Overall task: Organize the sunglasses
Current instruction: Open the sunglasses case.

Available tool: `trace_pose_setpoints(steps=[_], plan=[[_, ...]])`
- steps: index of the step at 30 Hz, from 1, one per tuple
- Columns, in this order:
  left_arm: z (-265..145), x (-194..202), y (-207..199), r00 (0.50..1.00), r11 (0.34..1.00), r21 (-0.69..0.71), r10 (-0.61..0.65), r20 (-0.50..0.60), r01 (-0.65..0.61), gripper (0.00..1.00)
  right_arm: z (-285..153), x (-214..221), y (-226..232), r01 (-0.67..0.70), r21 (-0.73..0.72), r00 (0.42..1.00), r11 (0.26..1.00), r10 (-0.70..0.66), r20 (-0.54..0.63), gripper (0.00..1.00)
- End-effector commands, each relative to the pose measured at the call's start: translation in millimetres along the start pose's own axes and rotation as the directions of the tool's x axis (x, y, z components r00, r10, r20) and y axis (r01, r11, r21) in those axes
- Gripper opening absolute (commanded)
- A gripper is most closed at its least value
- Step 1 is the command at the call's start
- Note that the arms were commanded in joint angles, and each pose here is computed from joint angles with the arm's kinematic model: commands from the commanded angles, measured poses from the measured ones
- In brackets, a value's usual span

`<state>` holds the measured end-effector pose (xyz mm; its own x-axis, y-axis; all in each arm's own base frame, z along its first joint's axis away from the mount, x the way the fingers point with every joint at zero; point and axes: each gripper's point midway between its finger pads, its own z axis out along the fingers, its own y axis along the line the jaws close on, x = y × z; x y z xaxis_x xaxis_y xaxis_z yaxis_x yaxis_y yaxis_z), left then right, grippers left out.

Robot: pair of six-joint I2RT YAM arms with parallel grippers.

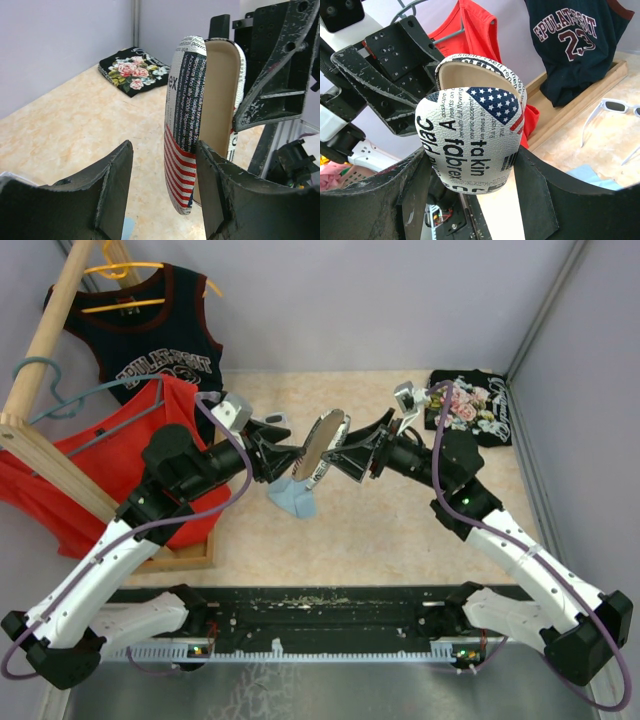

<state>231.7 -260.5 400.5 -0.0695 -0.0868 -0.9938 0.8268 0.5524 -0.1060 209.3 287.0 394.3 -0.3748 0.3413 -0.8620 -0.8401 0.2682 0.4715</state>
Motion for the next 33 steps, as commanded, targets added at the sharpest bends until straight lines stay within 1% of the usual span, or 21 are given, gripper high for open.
trace_pose_setpoints(steps=[1, 10, 15, 19, 24, 29, 33], plan=[[0.6, 17.9, 48.9, 0.997, 0.973, -0.222, 0.040, -0.070, -0.054, 0.57, -14.4, -25.2, 72.4, 0.078, -0.271, 0.997, 0.959, -0.067, 0.049, 0.00], [2.3, 24.0, 54.4, 0.995, 0.968, -0.243, 0.042, -0.091, -0.063, 0.57, -16.3, -22.9, 74.7, 0.068, -0.285, 0.997, 0.956, -0.059, 0.043, 0.00], [2.0, 25.7, 55.5, 0.995, 0.967, -0.248, 0.040, -0.096, -0.063, 0.57, -17.0, -21.7, 71.8, 0.065, -0.270, 0.998, 0.961, -0.056, 0.042, 0.00], [-1.4, 17.4, 49.8, 0.996, 0.971, -0.230, 0.042, -0.075, -0.058, 0.58, -15.1, -16.3, 55.1, 0.066, -0.182, 0.998, 0.981, -0.064, 0.018, 0.00], [-4.3, 8.0, 37.2, 0.997, 0.983, -0.174, 0.046, -0.056, -0.055, 0.63, -14.0, -11.9, 32.9, 0.066, -0.065, 0.998, 0.996, -0.066, 0.002, 0.00], [-5.6, 5.7, 26.4, 0.997, 0.991, -0.118, 0.049, -0.056, -0.056, 0.65, -10.4, -5.6, 5.6, 0.067, 0.065, 0.997, 0.996, -0.064, -0.036, 0.00], [-7.1, 9.3, 26.1, 0.997, 0.992, -0.120, 0.039, -0.064, -0.047, 0.65, -9.1, -0.9, -5.5, 0.087, 0.110, 0.994, 0.990, -0.079, -0.075, 0.00]])
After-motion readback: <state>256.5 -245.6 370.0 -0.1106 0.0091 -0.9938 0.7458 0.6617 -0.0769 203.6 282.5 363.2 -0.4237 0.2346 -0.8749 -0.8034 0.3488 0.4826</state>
